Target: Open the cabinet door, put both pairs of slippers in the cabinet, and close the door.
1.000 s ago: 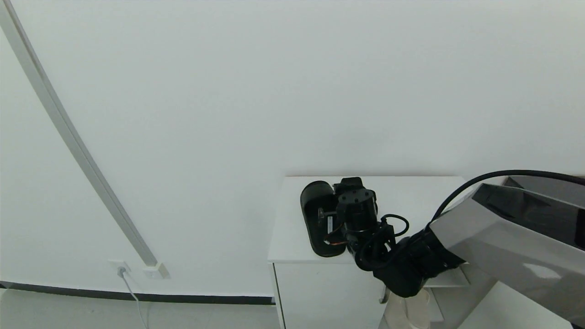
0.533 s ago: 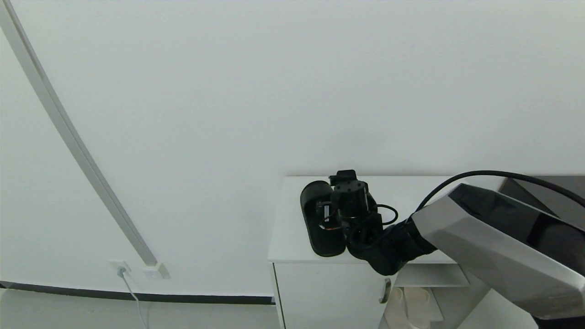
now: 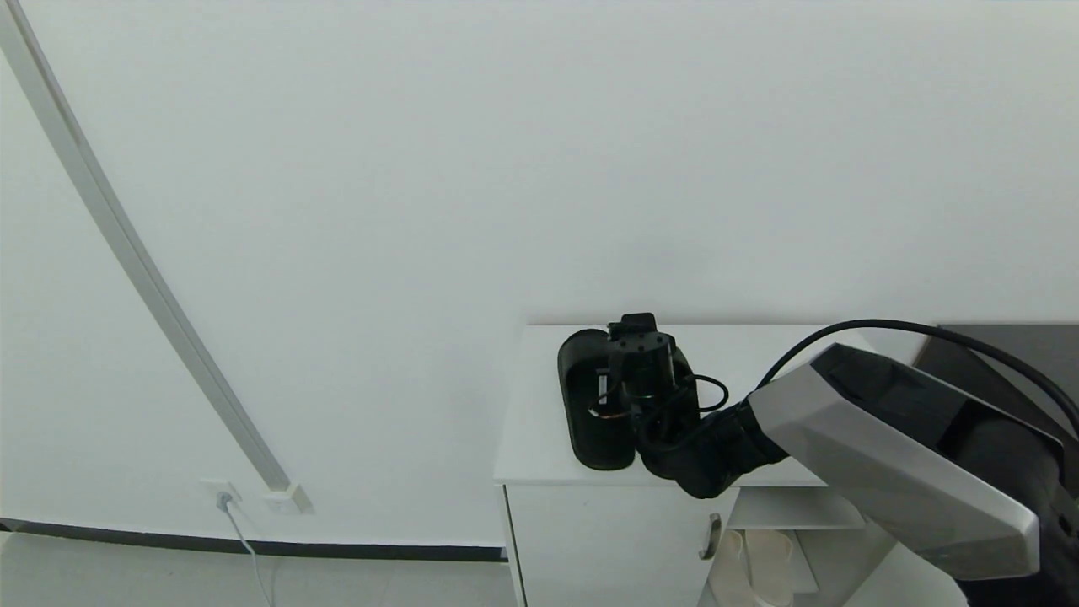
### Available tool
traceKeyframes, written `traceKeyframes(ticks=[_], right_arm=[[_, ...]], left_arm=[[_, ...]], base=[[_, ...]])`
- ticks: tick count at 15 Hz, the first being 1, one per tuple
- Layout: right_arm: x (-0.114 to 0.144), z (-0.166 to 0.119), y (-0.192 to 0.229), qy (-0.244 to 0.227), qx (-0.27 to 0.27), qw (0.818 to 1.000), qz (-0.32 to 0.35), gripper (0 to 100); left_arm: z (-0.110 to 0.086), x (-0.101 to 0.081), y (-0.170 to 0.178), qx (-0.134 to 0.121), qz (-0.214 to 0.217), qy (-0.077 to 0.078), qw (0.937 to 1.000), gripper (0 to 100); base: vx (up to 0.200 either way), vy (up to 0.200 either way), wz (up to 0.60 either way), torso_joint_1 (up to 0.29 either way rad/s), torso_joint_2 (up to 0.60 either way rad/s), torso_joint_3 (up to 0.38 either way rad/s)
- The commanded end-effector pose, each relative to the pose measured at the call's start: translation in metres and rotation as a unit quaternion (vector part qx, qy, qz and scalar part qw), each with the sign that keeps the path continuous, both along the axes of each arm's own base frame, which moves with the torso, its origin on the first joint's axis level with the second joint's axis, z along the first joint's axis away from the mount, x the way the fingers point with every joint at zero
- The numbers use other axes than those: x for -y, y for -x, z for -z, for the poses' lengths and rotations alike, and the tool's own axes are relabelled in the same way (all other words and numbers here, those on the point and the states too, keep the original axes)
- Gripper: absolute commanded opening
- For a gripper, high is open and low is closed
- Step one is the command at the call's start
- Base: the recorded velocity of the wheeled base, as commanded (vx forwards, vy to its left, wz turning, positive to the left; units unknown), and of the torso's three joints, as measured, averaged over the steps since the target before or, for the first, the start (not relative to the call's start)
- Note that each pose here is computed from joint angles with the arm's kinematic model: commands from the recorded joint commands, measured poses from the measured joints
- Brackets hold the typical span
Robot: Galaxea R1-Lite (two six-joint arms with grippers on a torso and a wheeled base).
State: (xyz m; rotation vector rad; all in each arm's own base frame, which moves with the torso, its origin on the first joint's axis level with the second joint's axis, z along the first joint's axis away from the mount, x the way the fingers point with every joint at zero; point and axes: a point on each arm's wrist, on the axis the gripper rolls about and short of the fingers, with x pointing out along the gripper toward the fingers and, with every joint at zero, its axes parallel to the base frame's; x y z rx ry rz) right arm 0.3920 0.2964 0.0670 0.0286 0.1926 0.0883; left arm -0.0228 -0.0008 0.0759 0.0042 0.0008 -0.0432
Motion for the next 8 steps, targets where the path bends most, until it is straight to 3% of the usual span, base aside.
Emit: traceKeyframes(ticks=[1,8], right_arm=[[0.002,-0.01,0.007,-0.002,0.002,1.0,-0.003,0],[0.011,-0.057,0.054,-0.014,0.005,0.998,-0.061,0]], left_arm=[[0.0,0.0,0.0,0.0,0.0,0.0,1.0,0],[0.0,0.0,0.0,0.0,0.0,0.001,1.0,0]], base=[[0.0,0.0,0.0,0.0,0.0,0.0],[0.0,0.0,0.0,0.0,0.0,0.0]])
